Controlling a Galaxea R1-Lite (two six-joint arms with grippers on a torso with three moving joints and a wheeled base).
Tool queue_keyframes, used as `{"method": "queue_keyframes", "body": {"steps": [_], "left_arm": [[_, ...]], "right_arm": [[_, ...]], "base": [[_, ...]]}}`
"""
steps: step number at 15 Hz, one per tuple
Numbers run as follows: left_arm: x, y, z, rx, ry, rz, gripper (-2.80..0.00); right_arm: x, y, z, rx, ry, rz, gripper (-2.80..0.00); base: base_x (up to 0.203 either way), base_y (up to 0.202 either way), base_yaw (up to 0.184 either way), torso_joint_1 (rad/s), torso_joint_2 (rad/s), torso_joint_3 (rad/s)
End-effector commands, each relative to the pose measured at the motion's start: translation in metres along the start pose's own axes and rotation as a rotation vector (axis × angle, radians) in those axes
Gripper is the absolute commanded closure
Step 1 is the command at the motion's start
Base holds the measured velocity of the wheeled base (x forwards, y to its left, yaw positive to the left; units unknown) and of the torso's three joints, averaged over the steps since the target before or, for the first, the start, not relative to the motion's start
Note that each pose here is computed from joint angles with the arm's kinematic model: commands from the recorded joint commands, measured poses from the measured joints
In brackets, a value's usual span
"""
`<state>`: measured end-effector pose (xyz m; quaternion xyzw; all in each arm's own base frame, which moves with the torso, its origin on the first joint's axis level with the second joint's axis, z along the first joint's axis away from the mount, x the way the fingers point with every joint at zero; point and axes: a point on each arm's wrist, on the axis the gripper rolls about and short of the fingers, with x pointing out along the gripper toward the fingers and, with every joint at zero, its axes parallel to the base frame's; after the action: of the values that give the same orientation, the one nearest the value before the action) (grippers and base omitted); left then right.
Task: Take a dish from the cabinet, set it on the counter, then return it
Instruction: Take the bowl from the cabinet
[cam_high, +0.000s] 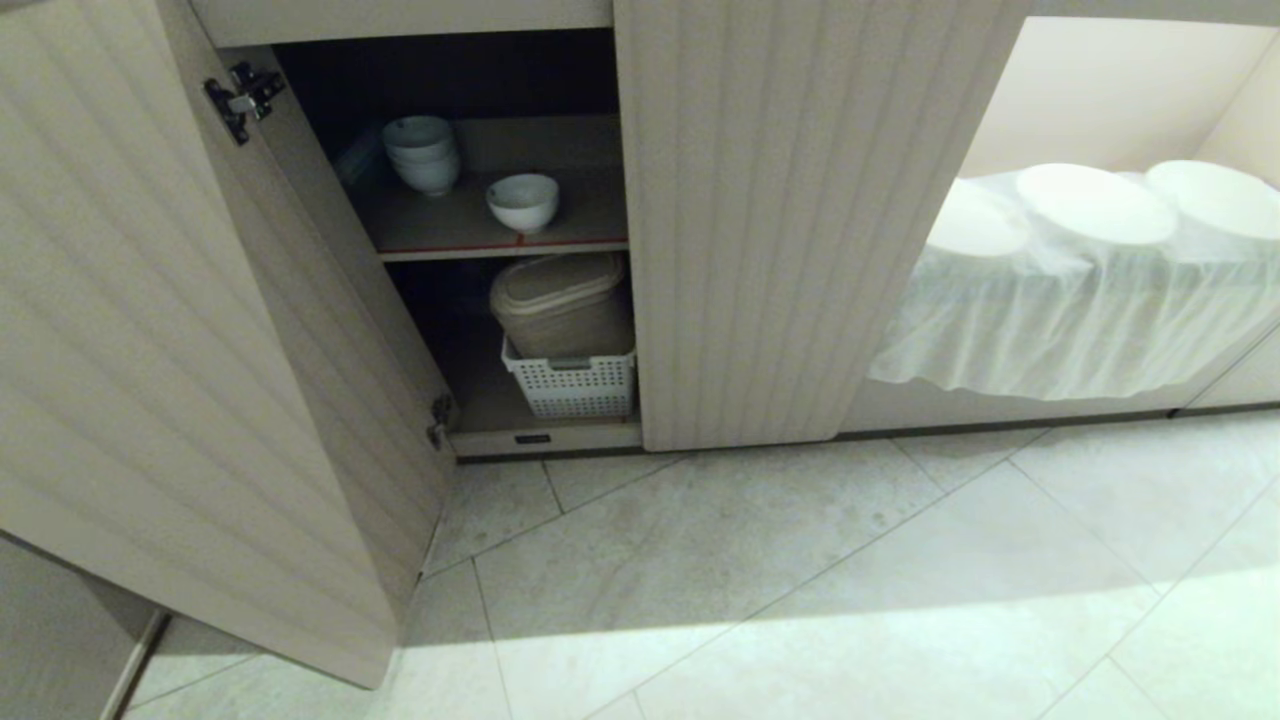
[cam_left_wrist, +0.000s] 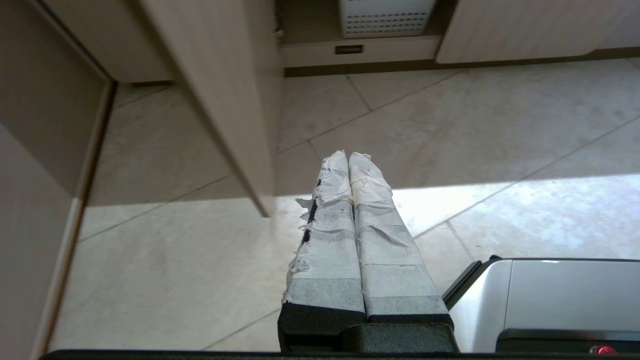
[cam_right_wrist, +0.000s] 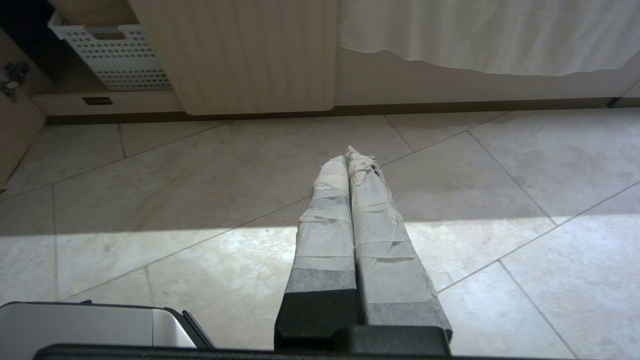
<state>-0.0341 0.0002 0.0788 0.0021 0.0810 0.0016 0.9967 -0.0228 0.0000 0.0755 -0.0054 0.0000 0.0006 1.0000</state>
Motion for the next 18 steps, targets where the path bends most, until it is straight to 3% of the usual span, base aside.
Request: {"method": "queue_keyframes", "body": {"steps": [1, 7, 18], "left_arm": [[-0.0001, 0.0000, -0.0001, 0.000, 0.001, 0.001, 0.00], [-0.0001, 0.0000, -0.0001, 0.001, 0.001, 0.001, 0.00], [-0.0001, 0.0000, -0.0001, 0.001, 0.000, 0.000, 0.00]], "right_arm": [[0.0000, 0.0000, 0.0000, 0.000, 0.000, 0.000, 0.00], [0.0000, 0.0000, 0.0000, -0.001, 0.000, 0.000, 0.00], [0.0000, 0.0000, 0.0000, 0.000, 0.000, 0.000, 0.00]], "base": [[0.000, -0.196, 0.001, 0.000, 0.00, 0.005], [0.000, -0.176, 0.001, 0.004, 0.00, 0.004], [0.000, 0.000, 0.000, 0.000, 0.00, 0.000]]}}
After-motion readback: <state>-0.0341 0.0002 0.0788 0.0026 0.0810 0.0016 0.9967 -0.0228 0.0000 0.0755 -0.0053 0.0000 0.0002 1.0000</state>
